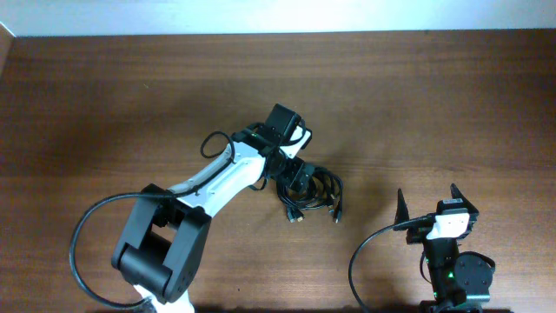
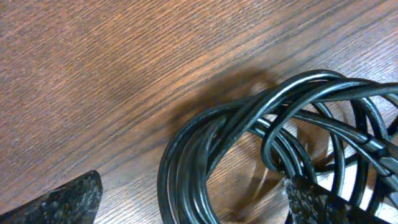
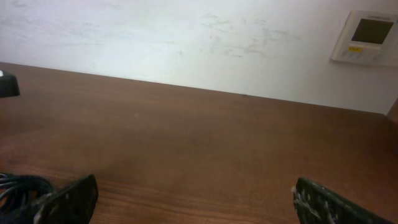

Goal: Untangle cables
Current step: 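Move the left gripper forward and lower it onto the black cable bundle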

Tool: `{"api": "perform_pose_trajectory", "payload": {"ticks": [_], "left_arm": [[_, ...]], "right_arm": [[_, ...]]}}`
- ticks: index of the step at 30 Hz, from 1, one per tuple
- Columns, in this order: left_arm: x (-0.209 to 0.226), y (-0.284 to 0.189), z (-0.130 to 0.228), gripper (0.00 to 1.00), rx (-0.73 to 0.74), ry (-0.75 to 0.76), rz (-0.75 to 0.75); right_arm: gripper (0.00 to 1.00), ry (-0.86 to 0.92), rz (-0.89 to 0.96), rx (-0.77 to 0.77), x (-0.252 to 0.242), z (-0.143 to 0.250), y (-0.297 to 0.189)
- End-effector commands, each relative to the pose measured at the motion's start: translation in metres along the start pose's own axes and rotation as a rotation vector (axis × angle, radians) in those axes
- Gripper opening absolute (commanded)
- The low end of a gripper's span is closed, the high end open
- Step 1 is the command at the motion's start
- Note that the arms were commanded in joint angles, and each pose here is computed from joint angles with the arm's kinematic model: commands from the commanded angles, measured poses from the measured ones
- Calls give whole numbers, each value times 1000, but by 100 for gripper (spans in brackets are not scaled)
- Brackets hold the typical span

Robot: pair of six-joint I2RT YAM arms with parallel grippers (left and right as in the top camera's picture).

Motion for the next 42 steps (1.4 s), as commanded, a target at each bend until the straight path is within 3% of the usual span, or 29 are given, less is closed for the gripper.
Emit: {"api": "perform_pose_trajectory", "payload": {"ticks": [1, 4, 7, 9, 13, 14, 15, 16, 19, 21, 22, 23, 29, 31, 36, 42], "left_arm": [[0, 2, -8, 86, -30, 23, -10], [1, 12, -8, 77, -23, 22, -9], [2, 12, -6, 75, -13, 20, -8], [2, 12, -5, 48, -3, 19, -8], [1, 12, -4, 35, 5, 18, -7], [1, 12, -3, 34, 11, 19, -6], [1, 12, -2, 47, 17, 18, -6], [2, 12, -1, 52, 19, 15, -7], [5, 12, 1, 47, 36, 14, -47], [4, 12, 1, 36, 37, 15, -47], [5, 12, 1, 17, 37, 15, -47], [4, 12, 1, 12, 37, 15, -46], [4, 14, 4, 26, 47, 14, -46], [4, 14, 4, 20, 47, 14, -46], [4, 14, 5, 17, 52, 86, -43], [4, 14, 6, 36, 56, 85, -42]], "right_arm": [[99, 9, 18, 4, -2, 2, 0], [99, 9, 18, 4, -2, 2, 0], [99, 9, 18, 4, -2, 2, 0], [99, 9, 18, 4, -2, 2, 0], [99, 9, 18, 4, -2, 2, 0], [99, 9, 18, 4, -2, 2, 0], [99, 9, 18, 4, -2, 2, 0], [99, 9, 18, 4, -2, 2, 0], [99, 9, 18, 4, -2, 2, 0], [99, 9, 18, 4, -2, 2, 0], [99, 9, 18, 4, -2, 2, 0], [99, 9, 18, 4, -2, 2, 0], [99, 9, 18, 4, -2, 2, 0], [99, 9, 18, 4, -2, 2, 0], [99, 9, 18, 4, -2, 2, 0], [99, 9, 18, 4, -2, 2, 0]]}}
Point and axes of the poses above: each gripper's point midway between its finger pads, its own y axis out along the fingers, its own x axis along the line the jaws close on, z = x × y, the point moved 10 cm from there along -y, back along the fingers, and after that the axes turned 3 degrees about y, right-handed, at the moved point
